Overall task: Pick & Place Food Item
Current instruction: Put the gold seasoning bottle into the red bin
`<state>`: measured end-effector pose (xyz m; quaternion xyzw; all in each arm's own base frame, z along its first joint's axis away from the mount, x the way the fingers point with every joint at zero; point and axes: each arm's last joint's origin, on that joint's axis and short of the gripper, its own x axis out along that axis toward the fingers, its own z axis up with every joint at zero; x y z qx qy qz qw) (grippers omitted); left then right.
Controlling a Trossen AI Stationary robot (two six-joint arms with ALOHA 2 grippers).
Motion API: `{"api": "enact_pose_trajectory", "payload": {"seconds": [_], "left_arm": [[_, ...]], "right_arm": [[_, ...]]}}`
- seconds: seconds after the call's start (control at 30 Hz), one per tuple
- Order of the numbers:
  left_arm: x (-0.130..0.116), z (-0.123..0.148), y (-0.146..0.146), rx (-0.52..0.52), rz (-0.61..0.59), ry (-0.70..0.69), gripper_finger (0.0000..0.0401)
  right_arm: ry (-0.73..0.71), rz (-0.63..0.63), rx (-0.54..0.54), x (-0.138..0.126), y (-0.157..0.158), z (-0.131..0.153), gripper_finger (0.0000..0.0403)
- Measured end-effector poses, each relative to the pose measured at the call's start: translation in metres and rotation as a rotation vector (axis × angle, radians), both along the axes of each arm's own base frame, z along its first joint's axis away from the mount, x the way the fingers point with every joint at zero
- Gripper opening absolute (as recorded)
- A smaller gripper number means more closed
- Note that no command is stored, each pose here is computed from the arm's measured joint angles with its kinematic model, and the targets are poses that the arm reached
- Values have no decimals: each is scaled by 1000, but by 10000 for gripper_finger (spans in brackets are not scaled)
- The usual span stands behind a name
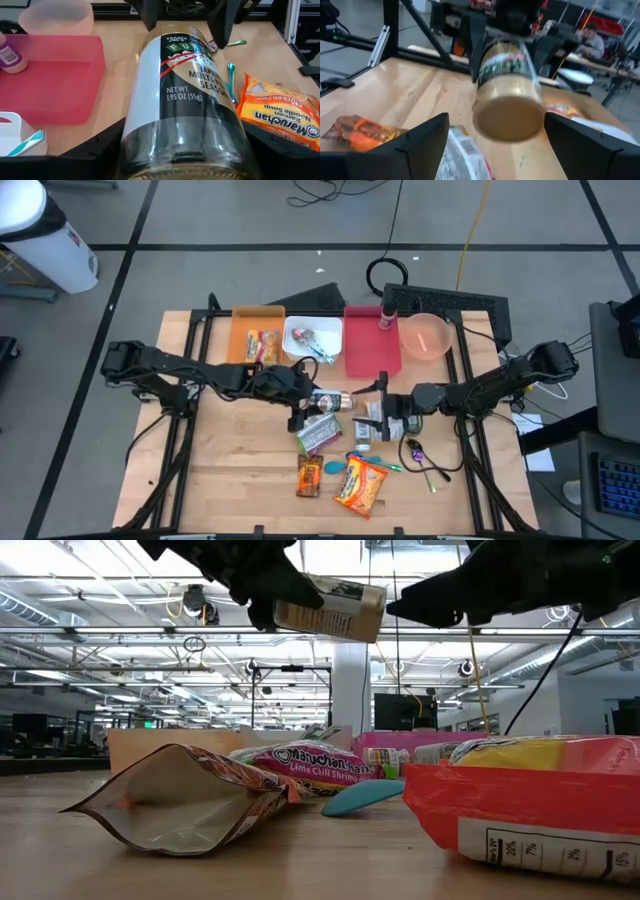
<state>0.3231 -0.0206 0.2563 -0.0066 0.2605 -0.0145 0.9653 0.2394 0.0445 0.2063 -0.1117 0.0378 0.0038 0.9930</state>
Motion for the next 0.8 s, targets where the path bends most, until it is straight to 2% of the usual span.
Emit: {"api": "enact_pose_trajectory", "payload": {"seconds": [0.33, 0.47, 0.6, 0.8], "left_arm": [[0, 0, 0, -2, -3, 3, 282], [1, 2, 0, -2, -9, -24, 278], [3, 5, -1, -11, -37, -62, 281], [4, 7, -1, 0, -52, -83, 278]], "right_arm": [[-49, -2, -108, 10, 0, -8, 326], [-35, -22, -79, 15, -7, -12, 334], [-35, 29, -19, 20, -12, -11, 343], [-56, 29, -33, 27, -14, -6, 350]]}}
